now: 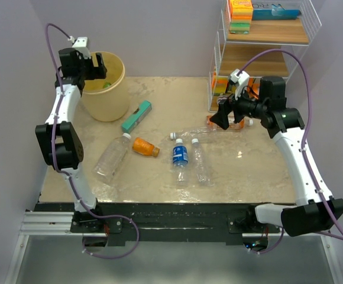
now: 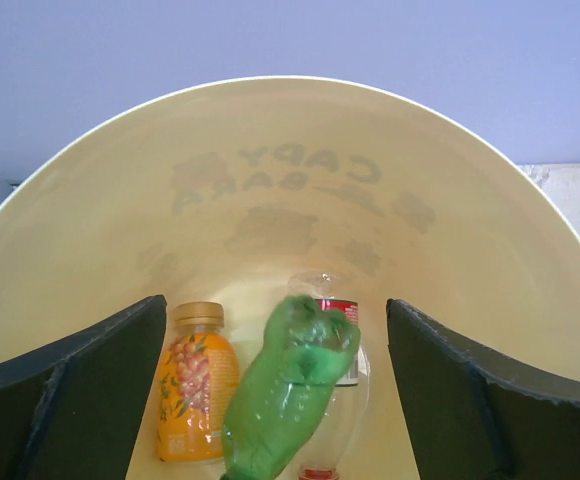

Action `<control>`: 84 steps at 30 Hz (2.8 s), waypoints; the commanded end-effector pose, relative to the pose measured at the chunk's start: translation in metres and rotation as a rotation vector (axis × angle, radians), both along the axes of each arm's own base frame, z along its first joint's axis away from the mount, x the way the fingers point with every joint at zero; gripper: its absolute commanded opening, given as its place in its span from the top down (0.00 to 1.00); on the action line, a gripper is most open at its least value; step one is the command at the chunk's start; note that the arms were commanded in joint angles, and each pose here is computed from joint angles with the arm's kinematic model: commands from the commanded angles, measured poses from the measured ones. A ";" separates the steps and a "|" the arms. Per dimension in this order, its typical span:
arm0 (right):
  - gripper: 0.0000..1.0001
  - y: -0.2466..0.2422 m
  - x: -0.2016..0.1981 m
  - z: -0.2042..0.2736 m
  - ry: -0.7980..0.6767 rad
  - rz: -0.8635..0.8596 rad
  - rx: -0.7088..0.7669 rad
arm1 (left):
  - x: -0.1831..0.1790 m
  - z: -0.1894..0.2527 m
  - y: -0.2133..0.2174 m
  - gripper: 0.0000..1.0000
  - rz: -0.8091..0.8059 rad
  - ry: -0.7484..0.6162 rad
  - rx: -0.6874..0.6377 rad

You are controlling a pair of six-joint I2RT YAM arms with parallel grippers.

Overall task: Put the plastic bottles in the bin
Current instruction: Place the plastic bottle in the trash bin, then pick up the plastic bottle at the center of the board.

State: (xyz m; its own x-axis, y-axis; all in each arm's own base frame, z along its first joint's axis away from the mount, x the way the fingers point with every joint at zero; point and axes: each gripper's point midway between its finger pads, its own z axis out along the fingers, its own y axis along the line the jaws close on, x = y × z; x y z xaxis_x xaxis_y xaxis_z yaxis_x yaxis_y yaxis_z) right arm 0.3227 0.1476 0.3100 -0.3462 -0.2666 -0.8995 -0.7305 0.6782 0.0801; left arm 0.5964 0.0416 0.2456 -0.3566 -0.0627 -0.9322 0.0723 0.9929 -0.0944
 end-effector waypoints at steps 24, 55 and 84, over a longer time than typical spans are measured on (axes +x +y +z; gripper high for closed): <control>0.01 -0.008 -0.006 -0.007 -0.042 -0.002 -0.048 | -0.129 0.139 -0.031 0.01 -0.221 -0.097 0.204; 0.01 -0.022 -0.016 -0.049 -0.023 -0.046 -0.115 | -0.266 0.069 -0.184 0.01 -1.007 0.002 0.462; 0.01 -0.041 -0.010 -0.081 -0.012 -0.105 -0.168 | -0.251 -0.116 -0.227 0.01 -1.374 0.258 0.887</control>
